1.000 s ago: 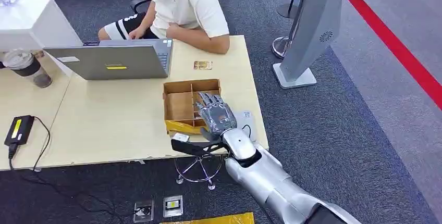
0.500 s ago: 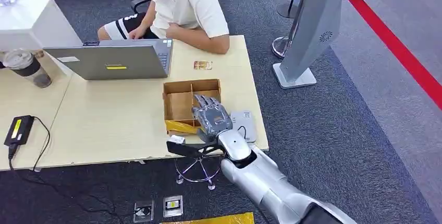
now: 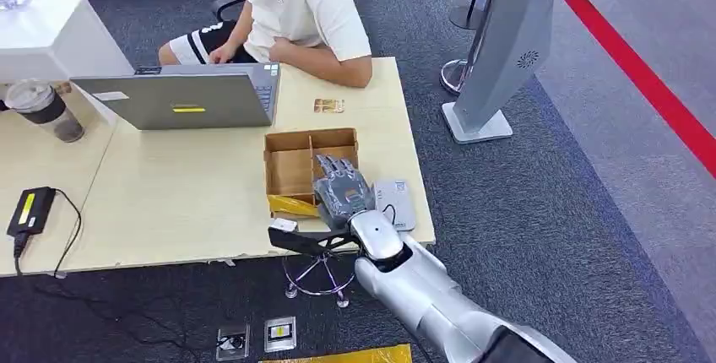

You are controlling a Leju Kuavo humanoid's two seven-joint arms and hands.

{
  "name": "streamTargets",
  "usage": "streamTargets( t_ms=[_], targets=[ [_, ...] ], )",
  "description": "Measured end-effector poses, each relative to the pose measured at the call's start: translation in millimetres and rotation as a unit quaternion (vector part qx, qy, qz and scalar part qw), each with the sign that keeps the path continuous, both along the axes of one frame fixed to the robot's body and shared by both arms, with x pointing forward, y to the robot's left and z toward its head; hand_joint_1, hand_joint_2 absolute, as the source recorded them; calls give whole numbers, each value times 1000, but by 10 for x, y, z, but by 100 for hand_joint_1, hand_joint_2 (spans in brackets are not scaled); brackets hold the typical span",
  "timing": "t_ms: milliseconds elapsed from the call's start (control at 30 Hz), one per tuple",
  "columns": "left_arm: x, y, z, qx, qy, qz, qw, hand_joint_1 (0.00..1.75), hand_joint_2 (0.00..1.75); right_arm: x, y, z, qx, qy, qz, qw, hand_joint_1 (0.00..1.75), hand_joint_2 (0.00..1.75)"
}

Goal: Pass the card to the sensor for recognition and then transmit it.

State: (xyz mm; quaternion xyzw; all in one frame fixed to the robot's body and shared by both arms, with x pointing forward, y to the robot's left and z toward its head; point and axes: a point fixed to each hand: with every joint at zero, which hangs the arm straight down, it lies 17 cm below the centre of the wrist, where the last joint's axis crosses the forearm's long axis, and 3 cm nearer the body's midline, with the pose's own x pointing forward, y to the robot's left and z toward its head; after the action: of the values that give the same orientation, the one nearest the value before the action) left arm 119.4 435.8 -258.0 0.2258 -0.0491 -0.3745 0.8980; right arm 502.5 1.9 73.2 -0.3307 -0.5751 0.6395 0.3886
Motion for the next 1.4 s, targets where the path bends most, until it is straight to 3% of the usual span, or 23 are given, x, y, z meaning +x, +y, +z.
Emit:
streamTargets(
  t_ms=[100, 200, 233, 300, 467, 633, 967, 1200, 1400],
  targets=[
    [-6, -9, -2, 0, 1, 2, 1000, 0, 175, 18, -11, 5, -2, -1, -4, 1000, 79, 175],
    [-16, -5, -3, 2, 4, 4, 1000, 0, 175, 15, -12, -9, -3, 1, -5, 1000, 79, 175],
    [-19, -5, -3, 2, 4, 5, 1000, 0, 175, 15, -14, -13, -3, 1, -5, 1000, 56, 175],
    [-23, -3, -3, 2, 5, 6, 1000, 0, 175, 12, -11, -18, -3, 2, -5, 1000, 37, 175],
    [-23, -3, -3, 3, 5, 6, 1000, 0, 175, 12, -11, -19, -3, 2, -5, 1000, 37, 175],
    [-28, -4, -4, 3, 6, 6, 1000, 0, 175, 10, -3, -19, -3, 2, -5, 1000, 16, 175],
    [-72, 9, -5, 9, 14, 15, 1000, 0, 175, 31, 67, 65, 12, 0, -8, 1000, 52, 175],
    [-81, 21, -3, 11, 14, 21, 1000, 0, 175, 70, 19, 79, 16, -2, -18, 1000, 59, 175],
    [-99, 28, -3, 15, 17, 25, 999, 0, 175, 95, -15, 80, 16, -2, -25, 1000, 75, 175]
  ],
)
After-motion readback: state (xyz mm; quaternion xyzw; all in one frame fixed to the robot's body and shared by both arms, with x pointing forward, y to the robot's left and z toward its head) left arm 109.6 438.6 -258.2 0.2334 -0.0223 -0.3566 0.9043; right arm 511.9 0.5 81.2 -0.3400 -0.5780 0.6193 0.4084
